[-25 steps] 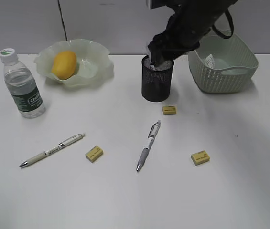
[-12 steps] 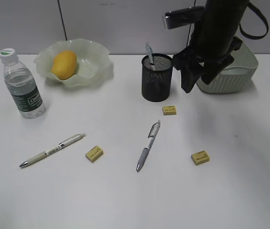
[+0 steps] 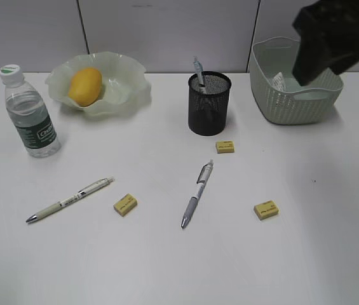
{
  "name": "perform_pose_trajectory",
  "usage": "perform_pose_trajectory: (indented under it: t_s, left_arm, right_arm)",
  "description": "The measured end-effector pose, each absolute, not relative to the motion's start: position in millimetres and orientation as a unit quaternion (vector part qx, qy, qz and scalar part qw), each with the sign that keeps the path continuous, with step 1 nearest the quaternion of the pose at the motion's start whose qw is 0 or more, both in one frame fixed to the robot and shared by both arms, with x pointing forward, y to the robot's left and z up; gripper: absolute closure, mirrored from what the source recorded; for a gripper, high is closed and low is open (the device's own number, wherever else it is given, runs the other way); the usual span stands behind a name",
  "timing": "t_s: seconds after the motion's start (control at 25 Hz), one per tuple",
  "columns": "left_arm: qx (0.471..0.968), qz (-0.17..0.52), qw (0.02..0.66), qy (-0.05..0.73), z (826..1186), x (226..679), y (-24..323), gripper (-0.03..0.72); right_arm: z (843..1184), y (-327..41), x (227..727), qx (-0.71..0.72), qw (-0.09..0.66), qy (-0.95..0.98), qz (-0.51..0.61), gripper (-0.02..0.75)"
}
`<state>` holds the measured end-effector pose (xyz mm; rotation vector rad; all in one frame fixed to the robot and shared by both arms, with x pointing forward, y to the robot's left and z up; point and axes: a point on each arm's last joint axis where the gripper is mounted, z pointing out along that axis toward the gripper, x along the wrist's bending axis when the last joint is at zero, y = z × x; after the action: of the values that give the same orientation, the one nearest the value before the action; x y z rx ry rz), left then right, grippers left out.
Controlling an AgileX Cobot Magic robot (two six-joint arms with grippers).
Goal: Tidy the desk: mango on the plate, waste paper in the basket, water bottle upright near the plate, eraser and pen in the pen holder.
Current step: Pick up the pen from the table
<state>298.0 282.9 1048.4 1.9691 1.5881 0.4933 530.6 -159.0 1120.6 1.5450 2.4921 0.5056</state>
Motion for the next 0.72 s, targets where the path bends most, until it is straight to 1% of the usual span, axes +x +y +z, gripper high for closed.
perform_pose_trajectory:
  t_s: [0.12, 0.28, 0.52, 0.72]
  left_arm:
    - [0.734, 0.184, 0.278, 0.592, 1048.4, 298.0, 282.9, 0.263]
    - [0.734, 0.184, 0.278, 0.592, 1048.4, 298.0, 282.9, 0.265]
    - [0.734, 0.184, 0.278, 0.592, 1048.4, 298.0, 282.9, 0.27]
    - [0.734, 0.184, 0.278, 0.592, 1048.4, 298.0, 282.9, 0.27]
  right_arm:
    - [1128.4, -176.8, 493.1, 0.517, 0.089, 0.833, 0.175, 0.281]
    - [1128.0, -201.1, 440.7, 0.516, 0.097, 0.831, 0.184, 0.281]
    - [1114.6, -230.0, 379.2, 0.508, 0.134, 0.817, 0.237, 0.281]
    - [1098.1, -249.6, 339.9, 0.5, 0.162, 0.808, 0.266, 0.281]
